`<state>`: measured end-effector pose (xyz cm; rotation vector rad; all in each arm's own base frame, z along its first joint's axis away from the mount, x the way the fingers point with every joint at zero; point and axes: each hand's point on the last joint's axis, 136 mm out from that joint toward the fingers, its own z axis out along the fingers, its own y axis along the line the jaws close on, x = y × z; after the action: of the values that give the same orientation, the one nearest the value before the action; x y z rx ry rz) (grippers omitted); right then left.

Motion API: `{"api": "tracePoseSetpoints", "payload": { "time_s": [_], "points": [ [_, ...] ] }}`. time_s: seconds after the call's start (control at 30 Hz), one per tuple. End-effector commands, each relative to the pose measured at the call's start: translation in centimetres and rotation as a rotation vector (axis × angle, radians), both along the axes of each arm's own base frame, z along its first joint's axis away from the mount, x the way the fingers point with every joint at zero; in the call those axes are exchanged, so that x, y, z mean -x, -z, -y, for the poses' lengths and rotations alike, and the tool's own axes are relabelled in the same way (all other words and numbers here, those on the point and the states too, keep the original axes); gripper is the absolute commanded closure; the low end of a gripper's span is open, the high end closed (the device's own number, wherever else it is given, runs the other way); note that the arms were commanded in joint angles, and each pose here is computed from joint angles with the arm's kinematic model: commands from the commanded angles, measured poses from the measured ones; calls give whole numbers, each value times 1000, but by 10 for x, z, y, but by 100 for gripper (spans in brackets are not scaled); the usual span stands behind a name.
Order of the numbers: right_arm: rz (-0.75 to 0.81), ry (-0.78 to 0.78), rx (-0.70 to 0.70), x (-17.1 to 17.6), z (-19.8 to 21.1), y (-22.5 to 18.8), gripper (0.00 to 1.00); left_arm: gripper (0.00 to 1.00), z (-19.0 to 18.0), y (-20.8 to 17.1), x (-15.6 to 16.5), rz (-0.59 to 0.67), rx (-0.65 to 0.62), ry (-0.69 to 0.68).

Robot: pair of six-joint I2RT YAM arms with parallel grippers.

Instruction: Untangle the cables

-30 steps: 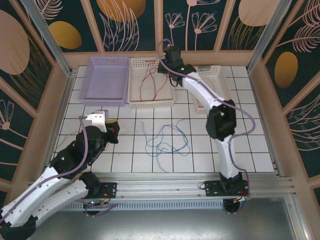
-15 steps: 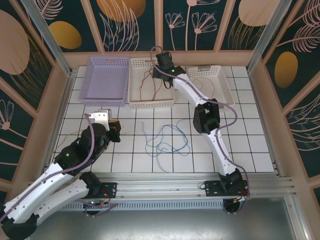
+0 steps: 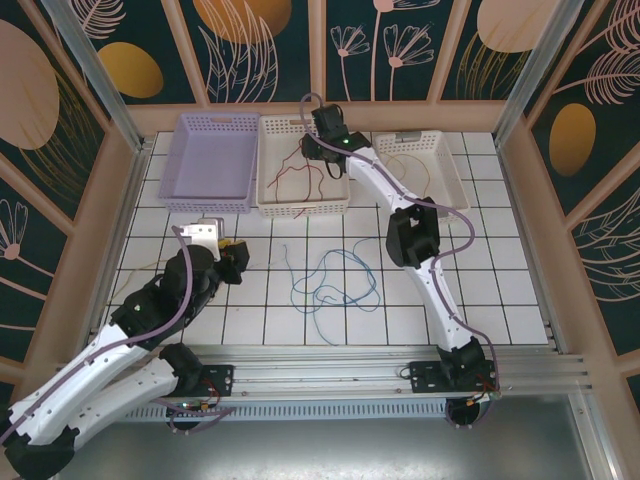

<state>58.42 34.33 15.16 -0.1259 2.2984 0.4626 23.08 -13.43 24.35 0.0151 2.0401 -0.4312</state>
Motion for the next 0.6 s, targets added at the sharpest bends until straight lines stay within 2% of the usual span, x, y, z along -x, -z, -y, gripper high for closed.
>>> {"api": "tracePoseSetpoints", "payload": {
  "time_s": [0.0, 0.13, 0.4, 0.47, 0.5, 0.53, 0.57],
  "points": [
    [102, -20, -50, 17, 7, -94, 59, 53, -4, 12, 2, -63, 21, -42],
    [150, -68, -48, 55, 8, -143, 50, 35, -15, 43, 5, -168, 63, -151],
    [277, -171, -75, 147, 23, -203, 33, 14, -34, 101, 11, -292, 64, -316],
    [318, -177, -104, 168, 33, -219, 17, 11, -40, 109, 11, -297, 57, -354],
    [332, -202, -126, 182, 36, -226, 9, 6, -44, 114, 12, -296, 53, -378],
    [352, -213, -141, 195, 40, -233, 3, 3, -47, 118, 13, -297, 48, -398],
    [370, -215, -151, 204, 46, -239, 2, 2, -50, 120, 13, -299, 49, -410]
  ]
}}
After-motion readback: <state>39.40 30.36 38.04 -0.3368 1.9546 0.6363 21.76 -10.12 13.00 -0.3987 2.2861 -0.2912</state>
